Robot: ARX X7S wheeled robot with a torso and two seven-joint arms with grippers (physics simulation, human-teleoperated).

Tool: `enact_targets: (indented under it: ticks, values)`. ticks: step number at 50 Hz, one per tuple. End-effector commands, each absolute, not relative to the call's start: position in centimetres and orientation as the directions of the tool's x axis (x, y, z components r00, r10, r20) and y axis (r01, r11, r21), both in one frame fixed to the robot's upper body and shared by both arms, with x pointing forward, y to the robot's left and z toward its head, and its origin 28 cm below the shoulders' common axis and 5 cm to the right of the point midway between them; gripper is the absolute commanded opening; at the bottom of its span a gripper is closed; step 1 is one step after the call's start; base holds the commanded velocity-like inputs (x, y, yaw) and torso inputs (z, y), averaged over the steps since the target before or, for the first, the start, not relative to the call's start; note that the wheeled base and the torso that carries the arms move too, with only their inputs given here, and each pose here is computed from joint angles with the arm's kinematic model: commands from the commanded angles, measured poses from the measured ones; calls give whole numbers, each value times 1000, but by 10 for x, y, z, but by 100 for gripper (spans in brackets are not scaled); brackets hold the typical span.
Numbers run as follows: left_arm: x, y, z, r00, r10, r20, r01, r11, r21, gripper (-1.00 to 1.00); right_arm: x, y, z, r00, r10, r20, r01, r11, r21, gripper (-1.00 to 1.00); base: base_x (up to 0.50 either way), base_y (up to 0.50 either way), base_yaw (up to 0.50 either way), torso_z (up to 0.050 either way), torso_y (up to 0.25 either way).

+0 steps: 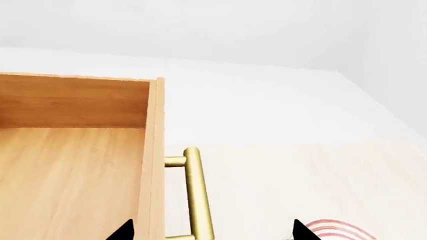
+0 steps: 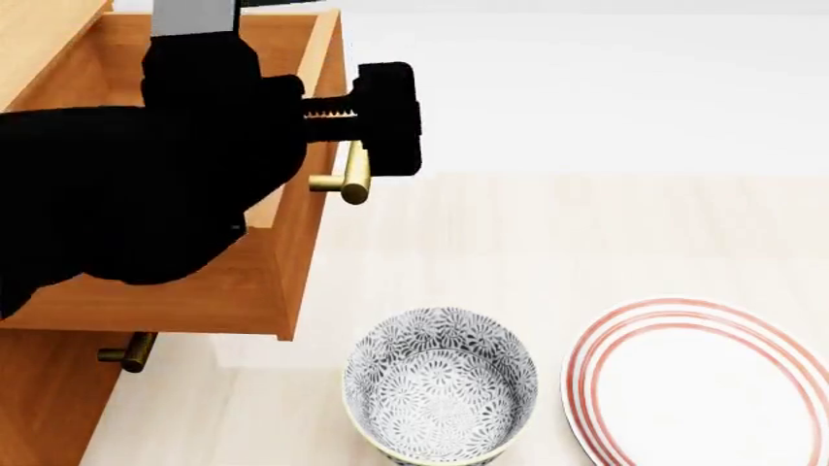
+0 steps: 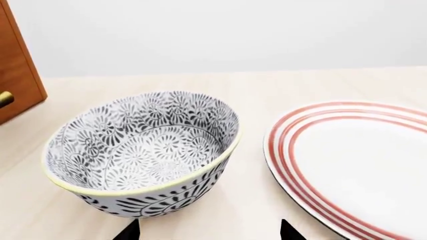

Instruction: Open the top drawer of the cabinet.

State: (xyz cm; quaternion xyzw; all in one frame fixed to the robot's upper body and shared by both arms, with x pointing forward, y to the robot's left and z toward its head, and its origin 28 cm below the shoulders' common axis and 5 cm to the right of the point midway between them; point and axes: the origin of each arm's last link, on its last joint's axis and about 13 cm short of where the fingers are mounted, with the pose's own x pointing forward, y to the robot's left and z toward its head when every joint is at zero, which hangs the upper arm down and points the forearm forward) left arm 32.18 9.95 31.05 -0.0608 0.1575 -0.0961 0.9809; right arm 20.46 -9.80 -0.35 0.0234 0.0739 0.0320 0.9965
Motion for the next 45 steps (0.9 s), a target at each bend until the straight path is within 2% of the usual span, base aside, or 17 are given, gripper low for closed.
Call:
enact_targets:
  ticks: [1, 13, 23, 37, 45]
  values:
    - [299, 98, 297, 962, -250, -109, 248, 968, -34, 100, 207, -96, -2, 989, 73, -129, -67, 996, 56, 100, 0, 0, 0, 0, 0]
    - [278, 106, 283, 969, -202, 144, 172, 965, 198, 100, 208, -97, -3, 989, 66, -129, -59, 997, 59, 100, 0, 0, 0, 0, 0]
    - [260, 109, 274, 959, -191, 208, 137, 958, 252, 100, 208, -97, -2, 990, 62, -130, -55, 997, 61, 100, 0, 0, 0, 0, 0]
    - [227, 107, 262, 888, -266, 376, 101, 909, 405, 100, 208, -97, -3, 989, 64, -131, -57, 997, 60, 100, 0, 0, 0, 0, 0]
    - [211, 108, 236, 823, -308, 477, 40, 870, 492, 100, 208, -96, -3, 989, 66, -133, -58, 997, 58, 100, 0, 0, 0, 0, 0]
